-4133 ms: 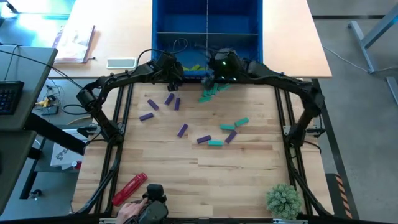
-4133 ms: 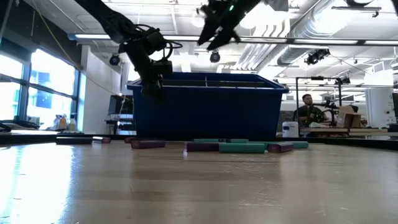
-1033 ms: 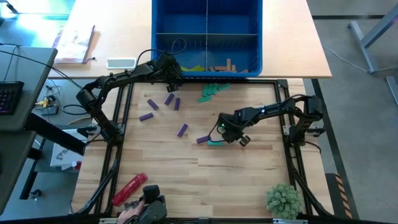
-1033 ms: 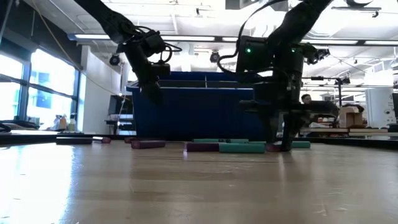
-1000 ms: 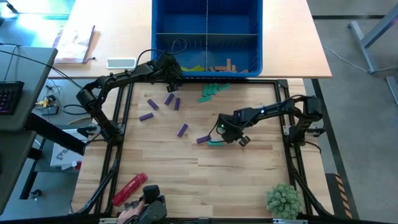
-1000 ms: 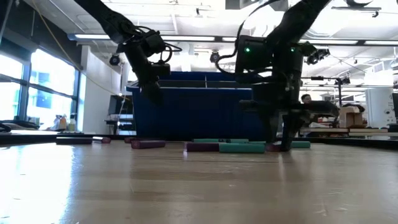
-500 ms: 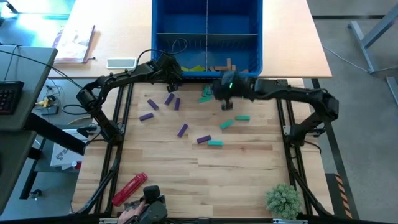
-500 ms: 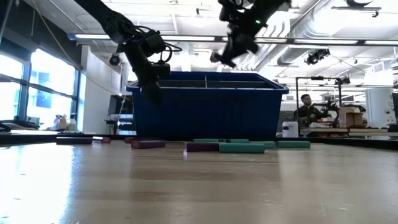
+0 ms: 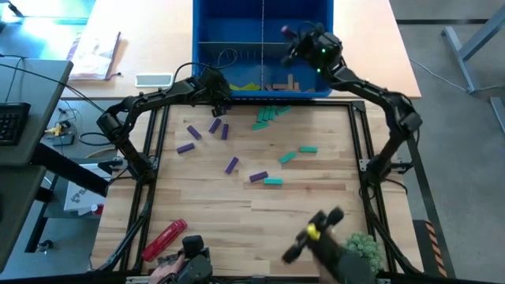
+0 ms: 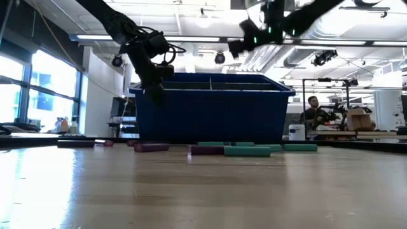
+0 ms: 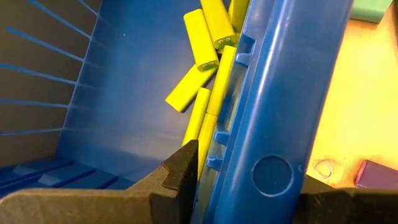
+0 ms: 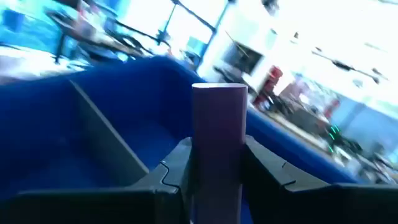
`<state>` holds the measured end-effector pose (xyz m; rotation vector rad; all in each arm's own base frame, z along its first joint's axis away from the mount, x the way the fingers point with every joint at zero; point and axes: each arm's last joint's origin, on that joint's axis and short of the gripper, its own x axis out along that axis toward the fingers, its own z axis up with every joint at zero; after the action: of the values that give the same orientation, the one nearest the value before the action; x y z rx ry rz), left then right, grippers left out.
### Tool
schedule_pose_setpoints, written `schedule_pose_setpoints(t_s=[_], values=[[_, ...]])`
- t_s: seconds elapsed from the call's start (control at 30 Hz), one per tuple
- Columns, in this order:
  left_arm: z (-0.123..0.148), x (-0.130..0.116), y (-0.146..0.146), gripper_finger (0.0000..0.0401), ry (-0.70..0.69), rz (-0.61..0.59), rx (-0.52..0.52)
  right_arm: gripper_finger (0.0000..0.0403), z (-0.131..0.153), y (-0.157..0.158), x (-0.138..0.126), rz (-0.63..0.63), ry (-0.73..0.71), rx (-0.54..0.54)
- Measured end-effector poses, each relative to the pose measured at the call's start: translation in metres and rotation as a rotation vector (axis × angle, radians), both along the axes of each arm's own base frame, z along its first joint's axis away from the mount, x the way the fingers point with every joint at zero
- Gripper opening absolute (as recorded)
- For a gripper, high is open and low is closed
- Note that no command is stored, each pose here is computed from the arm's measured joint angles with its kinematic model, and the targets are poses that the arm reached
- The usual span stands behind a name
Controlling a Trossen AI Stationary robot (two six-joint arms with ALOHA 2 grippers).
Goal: Sort blocks
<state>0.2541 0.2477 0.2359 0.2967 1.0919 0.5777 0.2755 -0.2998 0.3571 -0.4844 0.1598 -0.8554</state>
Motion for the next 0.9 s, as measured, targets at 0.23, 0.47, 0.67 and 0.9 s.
schedule_pose_setpoints(t_s=[0.23, 0.47, 0.67, 0.9], values=[[0.0, 0.0, 0.001, 0.0094, 0.004, 0.002, 0.008, 0.009, -0.031, -0.061, -0.028, -0.133, -0.09, -0.104], [0.0, -0.001, 0.001, 0.0094, 0.008, 0.001, 0.008, 0.0111, -0.066, -0.101, -0.058, -0.212, -0.199, 0.042], [0.0, -0.001, 0.0, 0.0094, 0.016, -0.001, 0.006, 0.0124, -0.066, -0.1, -0.064, -0.144, -0.238, 0.186], [0.001, 0.001, 0.001, 0.0093, 0.018, -0.026, 0.035, 0.0187, -0.053, -0.091, -0.066, -0.115, -0.239, 0.215]])
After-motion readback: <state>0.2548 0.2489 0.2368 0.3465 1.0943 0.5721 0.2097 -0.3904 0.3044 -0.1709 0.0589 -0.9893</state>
